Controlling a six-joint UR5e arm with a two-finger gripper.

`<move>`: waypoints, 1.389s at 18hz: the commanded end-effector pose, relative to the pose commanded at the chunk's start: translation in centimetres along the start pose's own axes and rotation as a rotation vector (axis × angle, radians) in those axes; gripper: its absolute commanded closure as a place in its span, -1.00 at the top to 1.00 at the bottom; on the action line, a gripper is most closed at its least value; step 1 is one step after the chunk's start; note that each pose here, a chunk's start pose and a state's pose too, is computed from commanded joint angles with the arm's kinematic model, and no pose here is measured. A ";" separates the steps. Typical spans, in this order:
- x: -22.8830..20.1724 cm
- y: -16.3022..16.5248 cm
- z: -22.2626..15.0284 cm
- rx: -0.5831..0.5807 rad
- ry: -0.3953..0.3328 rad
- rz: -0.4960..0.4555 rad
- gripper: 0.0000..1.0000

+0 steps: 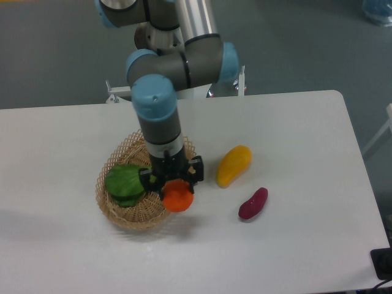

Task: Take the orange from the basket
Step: 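Lift the orange out of the basket and carry it beside the mango, then hold the orange raised above the table near the sweet potato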

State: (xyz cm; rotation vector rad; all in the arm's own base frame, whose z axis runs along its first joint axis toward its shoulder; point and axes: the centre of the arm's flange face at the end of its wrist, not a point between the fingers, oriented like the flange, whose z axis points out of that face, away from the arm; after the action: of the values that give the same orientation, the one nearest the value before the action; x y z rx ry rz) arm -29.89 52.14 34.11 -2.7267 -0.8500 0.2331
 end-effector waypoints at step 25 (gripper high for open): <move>-20.4 -2.5 3.8 -0.181 0.093 0.722 -0.46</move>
State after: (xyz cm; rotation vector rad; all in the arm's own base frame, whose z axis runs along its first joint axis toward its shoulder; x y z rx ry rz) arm -48.67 43.17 32.69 -3.0723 0.1797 0.1683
